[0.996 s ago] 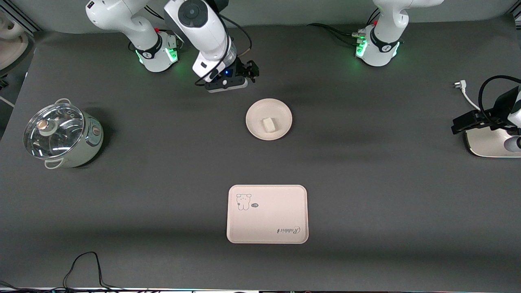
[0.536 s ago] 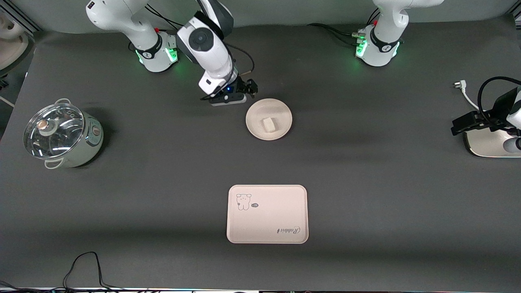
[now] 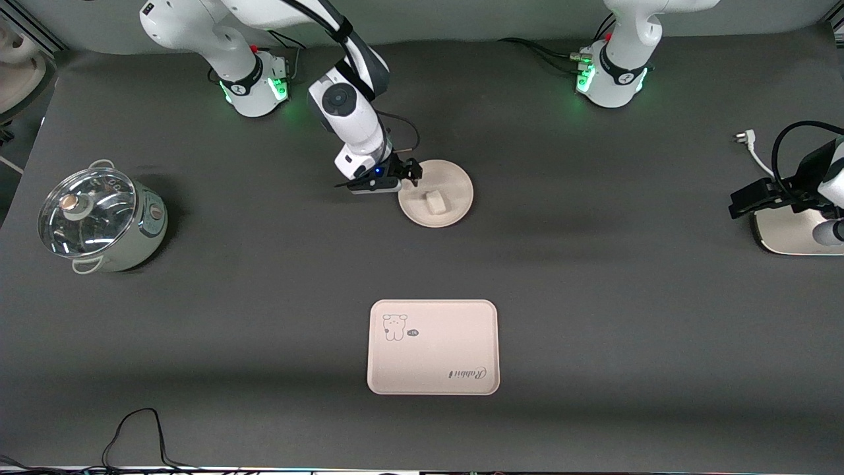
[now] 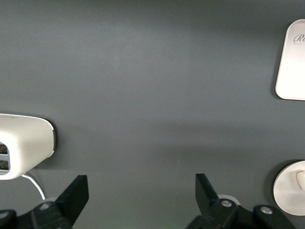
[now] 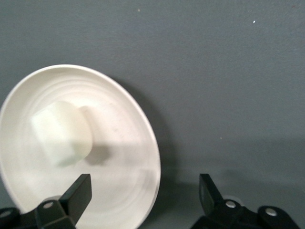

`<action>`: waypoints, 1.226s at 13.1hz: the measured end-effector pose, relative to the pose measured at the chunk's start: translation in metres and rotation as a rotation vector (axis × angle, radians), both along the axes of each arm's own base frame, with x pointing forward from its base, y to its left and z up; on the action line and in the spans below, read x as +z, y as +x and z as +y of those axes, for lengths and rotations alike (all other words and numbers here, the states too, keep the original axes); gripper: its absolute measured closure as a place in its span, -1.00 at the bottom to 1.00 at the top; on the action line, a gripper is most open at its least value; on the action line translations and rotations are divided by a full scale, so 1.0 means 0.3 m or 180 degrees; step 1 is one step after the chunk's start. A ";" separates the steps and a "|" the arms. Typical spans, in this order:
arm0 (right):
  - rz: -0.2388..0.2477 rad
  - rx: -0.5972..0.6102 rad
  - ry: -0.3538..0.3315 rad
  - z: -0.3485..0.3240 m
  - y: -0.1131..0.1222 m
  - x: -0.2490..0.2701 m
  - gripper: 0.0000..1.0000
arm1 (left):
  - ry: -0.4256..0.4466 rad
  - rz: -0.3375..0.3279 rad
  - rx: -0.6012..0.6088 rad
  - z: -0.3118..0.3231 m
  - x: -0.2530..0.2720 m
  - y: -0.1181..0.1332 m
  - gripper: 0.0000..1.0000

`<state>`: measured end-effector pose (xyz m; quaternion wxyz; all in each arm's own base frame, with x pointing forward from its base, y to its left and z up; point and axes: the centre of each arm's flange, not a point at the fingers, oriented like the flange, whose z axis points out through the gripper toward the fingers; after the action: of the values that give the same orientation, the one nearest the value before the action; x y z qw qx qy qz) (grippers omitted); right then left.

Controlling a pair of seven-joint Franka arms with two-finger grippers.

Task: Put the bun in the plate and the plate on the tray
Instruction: 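Close the right gripper on the plate rim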

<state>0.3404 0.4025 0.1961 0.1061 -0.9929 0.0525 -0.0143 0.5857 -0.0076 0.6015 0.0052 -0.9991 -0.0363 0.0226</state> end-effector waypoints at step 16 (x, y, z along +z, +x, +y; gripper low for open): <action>-0.0076 -0.0129 0.0053 0.002 0.018 -0.081 0.71 | -0.0003 -0.0011 -0.0029 -0.015 0.009 -0.009 -1.00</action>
<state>0.3459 0.4031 0.1719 0.1146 -0.9905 0.0714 -0.0278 0.5831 -0.0120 0.6043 0.0048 -0.9993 -0.0317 0.0209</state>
